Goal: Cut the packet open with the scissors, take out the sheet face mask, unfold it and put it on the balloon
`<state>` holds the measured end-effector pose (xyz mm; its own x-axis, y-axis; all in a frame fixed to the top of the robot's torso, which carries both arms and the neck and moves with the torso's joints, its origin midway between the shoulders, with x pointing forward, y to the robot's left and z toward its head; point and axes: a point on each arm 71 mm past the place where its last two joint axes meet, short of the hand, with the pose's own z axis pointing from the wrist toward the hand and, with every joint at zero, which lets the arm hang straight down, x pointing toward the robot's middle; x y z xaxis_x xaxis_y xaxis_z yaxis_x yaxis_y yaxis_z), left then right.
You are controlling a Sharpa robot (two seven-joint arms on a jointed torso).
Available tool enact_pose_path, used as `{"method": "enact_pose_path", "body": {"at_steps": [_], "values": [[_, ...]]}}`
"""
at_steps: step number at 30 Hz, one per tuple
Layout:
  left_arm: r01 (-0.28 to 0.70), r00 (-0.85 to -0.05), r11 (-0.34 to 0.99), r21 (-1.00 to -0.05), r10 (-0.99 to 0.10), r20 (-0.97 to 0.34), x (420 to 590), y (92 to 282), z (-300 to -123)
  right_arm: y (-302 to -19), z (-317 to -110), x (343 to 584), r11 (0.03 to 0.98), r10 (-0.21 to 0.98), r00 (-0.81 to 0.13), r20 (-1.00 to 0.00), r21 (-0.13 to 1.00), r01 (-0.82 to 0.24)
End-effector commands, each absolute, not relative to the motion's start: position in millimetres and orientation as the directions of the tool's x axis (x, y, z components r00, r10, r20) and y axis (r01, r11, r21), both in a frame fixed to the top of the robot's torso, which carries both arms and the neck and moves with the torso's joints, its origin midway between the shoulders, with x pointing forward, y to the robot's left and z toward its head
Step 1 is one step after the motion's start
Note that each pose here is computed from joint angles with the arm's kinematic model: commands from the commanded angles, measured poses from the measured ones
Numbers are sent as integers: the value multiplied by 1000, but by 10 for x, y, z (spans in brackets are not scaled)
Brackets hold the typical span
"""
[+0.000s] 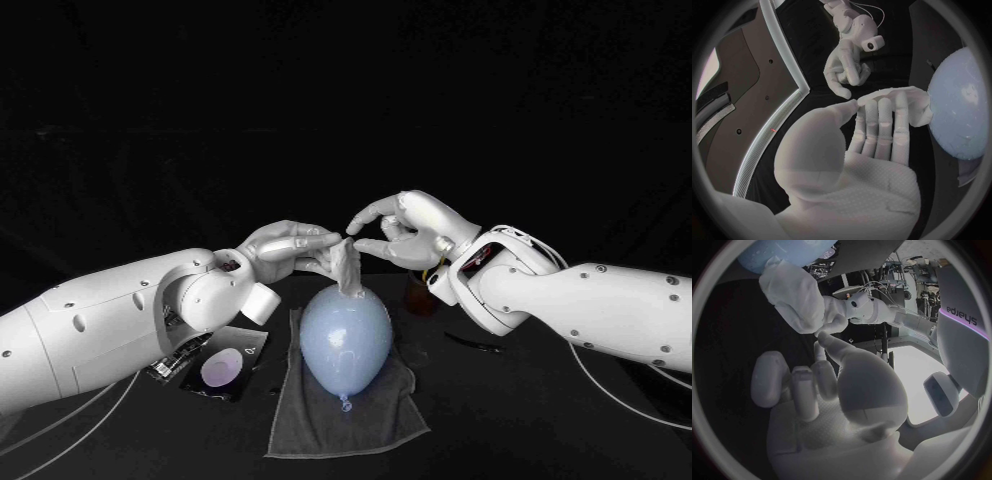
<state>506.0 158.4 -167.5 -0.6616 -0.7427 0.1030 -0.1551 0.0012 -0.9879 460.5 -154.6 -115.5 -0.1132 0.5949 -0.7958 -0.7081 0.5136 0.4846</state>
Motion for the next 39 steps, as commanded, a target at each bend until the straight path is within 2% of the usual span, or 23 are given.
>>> {"method": "enact_pose_path", "body": {"at_steps": [1,39], "values": [[-156,-674,-21,-988,-729,122,5044,1564,-1657,-1521,-1130,4600,521,585,-52,-809,424,-741],[-149,-673,-31,-988,-729,124,5031,1561,-1644,-1391,-1231,4693,573,528,-88,-845,431,-697]]}}
